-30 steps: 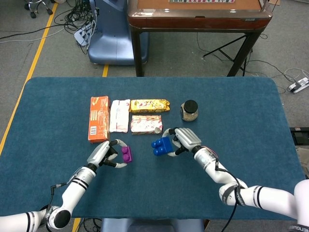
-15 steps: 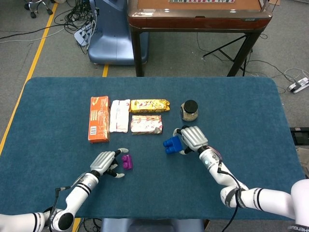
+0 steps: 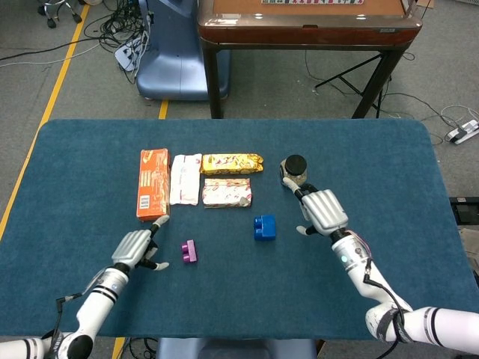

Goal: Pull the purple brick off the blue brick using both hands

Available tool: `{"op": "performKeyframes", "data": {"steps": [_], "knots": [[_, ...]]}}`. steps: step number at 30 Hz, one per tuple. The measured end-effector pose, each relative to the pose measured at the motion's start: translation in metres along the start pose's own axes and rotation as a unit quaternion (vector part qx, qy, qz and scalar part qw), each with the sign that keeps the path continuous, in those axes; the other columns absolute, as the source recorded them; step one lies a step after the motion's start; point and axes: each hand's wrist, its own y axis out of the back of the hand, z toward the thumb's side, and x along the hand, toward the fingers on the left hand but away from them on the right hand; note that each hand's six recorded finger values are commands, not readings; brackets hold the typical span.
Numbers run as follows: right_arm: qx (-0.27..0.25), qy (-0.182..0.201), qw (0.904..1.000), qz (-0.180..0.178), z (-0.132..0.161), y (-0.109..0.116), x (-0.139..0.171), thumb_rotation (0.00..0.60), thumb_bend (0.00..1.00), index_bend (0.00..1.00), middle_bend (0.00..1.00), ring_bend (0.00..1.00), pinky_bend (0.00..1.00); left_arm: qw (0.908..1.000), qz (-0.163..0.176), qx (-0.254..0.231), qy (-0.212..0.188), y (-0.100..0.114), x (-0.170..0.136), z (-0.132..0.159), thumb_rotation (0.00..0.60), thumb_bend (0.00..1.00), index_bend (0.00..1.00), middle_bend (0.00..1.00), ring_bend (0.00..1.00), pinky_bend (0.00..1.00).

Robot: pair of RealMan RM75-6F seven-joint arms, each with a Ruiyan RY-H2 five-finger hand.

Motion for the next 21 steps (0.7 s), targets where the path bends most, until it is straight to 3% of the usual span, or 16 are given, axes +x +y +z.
{"op": "performKeyframes", "data": {"steps": [4, 9, 11, 13, 17, 21], "knots": [[0.013, -0.021, 0.9991, -0.035, -0.02, 0.024, 0.024, 0.6, 0.0, 0.04, 0.54, 0.6, 0.73, 0.9992, 0.037, -0.001, 0.017, 0.024, -0.016, -0.017, 0.6, 0.05, 0.02, 0.75, 0.72, 0.93], [0.027, -0.04, 0.9963, -0.071, -0.04, 0.045, 0.051, 0.6, 0.0, 0.09, 0.44, 0.47, 0.62, 0.9953, 0.091, 0.014, 0.031, 0.051, -0.037, -0.035, 0.6, 0.05, 0.05, 0.46, 0.6, 0.84], [0.024, -0.04, 0.9957, -0.08, -0.046, 0.048, 0.06, 0.6, 0.0, 0.1, 0.38, 0.4, 0.54, 0.9926, 0.113, 0.024, 0.039, 0.062, -0.047, -0.044, 0.6, 0.05, 0.06, 0.33, 0.48, 0.7], [0.021, -0.041, 0.9954, -0.084, -0.054, 0.05, 0.07, 0.6, 0.0, 0.1, 0.34, 0.35, 0.48, 0.99, 0.127, 0.039, 0.048, 0.071, -0.056, -0.051, 0.6, 0.06, 0.07, 0.26, 0.4, 0.62], [0.025, -0.051, 0.9945, -0.088, -0.074, 0.05, 0.094, 0.6, 0.0, 0.1, 0.31, 0.31, 0.41, 0.9813, 0.156, 0.081, 0.079, 0.092, -0.077, -0.07, 0.6, 0.12, 0.11, 0.23, 0.3, 0.51], [0.023, -0.069, 0.9933, -0.09, -0.091, 0.049, 0.115, 0.6, 0.0, 0.11, 0.31, 0.31, 0.39, 0.9717, 0.177, 0.111, 0.109, 0.111, -0.097, -0.085, 0.6, 0.13, 0.13, 0.22, 0.28, 0.48]]}}
